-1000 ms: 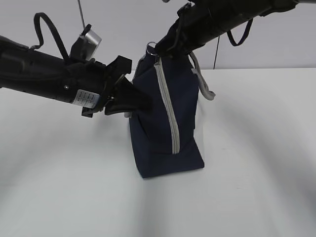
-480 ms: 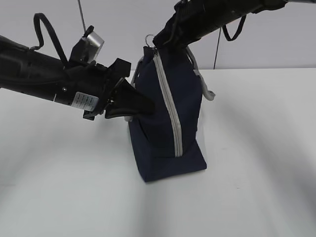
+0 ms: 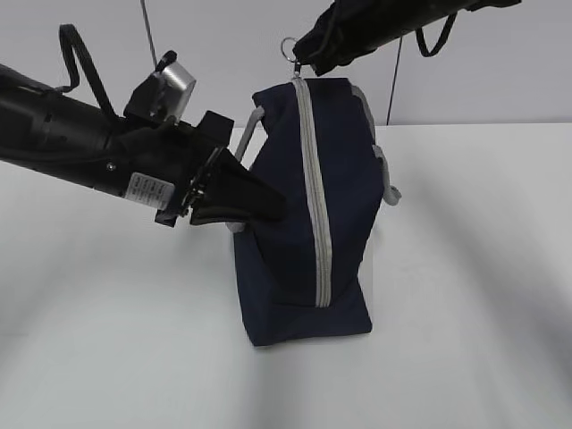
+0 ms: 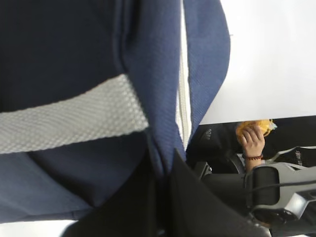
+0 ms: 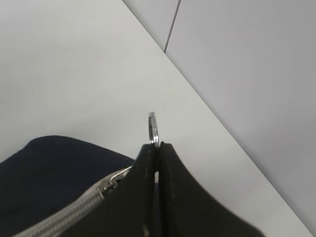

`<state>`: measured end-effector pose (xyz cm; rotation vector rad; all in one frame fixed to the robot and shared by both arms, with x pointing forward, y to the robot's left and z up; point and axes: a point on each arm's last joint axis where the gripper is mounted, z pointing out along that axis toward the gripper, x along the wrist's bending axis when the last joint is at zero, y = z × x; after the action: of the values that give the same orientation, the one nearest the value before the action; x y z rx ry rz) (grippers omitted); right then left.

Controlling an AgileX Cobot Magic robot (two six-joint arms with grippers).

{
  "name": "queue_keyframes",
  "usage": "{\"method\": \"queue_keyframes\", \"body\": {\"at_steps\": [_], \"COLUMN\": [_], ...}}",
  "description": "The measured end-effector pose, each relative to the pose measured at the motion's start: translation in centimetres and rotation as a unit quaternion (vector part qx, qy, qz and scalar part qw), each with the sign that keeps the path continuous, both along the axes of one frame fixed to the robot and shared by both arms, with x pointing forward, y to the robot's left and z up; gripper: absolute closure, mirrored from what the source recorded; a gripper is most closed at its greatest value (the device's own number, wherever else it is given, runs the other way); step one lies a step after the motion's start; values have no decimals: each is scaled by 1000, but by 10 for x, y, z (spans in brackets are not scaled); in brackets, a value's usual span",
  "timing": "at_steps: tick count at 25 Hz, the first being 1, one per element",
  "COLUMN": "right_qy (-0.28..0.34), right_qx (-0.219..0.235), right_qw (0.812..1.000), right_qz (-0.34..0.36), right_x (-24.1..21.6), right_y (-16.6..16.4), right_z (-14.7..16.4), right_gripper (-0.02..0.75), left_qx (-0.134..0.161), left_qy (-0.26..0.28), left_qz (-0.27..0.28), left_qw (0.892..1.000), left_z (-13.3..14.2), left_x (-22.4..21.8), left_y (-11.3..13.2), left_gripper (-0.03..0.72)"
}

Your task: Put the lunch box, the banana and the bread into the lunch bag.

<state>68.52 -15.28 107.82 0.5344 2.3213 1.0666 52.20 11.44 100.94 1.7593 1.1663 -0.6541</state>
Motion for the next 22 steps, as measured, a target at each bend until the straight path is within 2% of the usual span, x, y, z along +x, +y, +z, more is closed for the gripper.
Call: {"method": "queue_keyframes", "body": {"at_steps": [11,22], "right_qy": [24,64], "right_qx": [1,6], "right_qw": [1000,997], "right_qz": [6,37], "right_x": [39,53], "right_y": [-8,-11], "right_z": [-29,-44], "right_gripper": [754,754], "left_qx": [23,28], "left_qy": [-24,-26], "left_qz": [-25,-31], "left_qw": [999,999], "left_z": [6,6], "left_x": [-7,-7], "left_y": [4,4], "left_gripper": [688,688]}}
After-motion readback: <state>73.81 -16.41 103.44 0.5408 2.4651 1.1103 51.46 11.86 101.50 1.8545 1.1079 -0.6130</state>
